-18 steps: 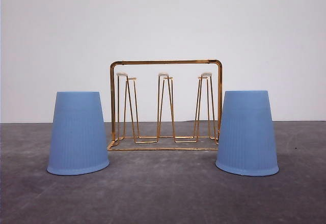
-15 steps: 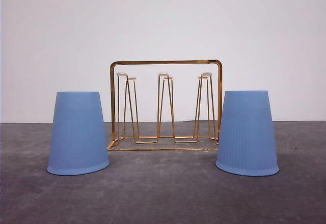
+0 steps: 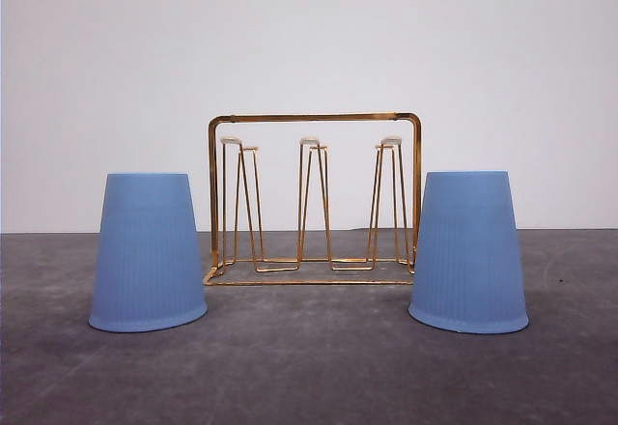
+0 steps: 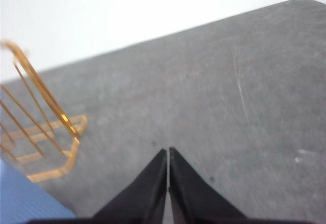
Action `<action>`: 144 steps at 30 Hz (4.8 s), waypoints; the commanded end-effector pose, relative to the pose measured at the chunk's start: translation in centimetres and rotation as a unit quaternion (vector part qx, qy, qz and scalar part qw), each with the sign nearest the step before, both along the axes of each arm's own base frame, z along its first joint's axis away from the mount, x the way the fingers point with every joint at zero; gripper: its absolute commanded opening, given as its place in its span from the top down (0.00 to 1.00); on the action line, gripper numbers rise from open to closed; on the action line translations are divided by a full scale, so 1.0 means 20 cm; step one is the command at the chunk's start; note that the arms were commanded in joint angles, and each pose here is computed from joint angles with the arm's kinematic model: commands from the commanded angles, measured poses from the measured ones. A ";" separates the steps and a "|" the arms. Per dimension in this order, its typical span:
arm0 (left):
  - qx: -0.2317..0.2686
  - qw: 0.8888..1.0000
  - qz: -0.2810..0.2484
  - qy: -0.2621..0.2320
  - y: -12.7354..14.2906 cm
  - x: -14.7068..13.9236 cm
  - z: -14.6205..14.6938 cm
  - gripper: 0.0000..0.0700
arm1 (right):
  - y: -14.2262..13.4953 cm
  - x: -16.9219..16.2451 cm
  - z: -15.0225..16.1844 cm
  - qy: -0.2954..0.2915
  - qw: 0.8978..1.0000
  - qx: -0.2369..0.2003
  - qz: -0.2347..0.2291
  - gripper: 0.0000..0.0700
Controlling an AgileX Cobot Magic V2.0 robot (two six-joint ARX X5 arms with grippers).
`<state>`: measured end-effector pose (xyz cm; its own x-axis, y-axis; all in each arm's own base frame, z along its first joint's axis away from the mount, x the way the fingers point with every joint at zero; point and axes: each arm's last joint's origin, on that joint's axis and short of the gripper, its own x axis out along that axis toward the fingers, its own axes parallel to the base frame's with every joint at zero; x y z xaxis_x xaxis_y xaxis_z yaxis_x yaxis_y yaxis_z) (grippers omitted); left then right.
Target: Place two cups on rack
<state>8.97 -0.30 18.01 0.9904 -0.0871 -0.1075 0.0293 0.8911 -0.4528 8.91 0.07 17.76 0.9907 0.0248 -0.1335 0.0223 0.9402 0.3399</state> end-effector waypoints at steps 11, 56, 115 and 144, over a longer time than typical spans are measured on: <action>0.035 0.987 -0.045 0.150 -0.01 -0.10 0.42 1.00 | 0.01 -0.13 0.46 0.040 0.998 -0.006 0.042 1.00; 0.268 0.877 -0.386 0.100 -0.50 0.59 0.36 0.25 | 0.16 0.02 0.52 0.060 0.937 -0.188 0.288 0.26; 0.220 0.904 -0.276 0.240 -0.79 1.17 0.52 0.61 | 0.16 0.02 0.52 0.060 0.937 -0.188 0.288 0.26; 0.217 0.837 -0.367 0.343 -0.63 0.93 0.78 0.35 | 0.18 0.06 0.50 0.087 0.931 -0.148 0.321 0.26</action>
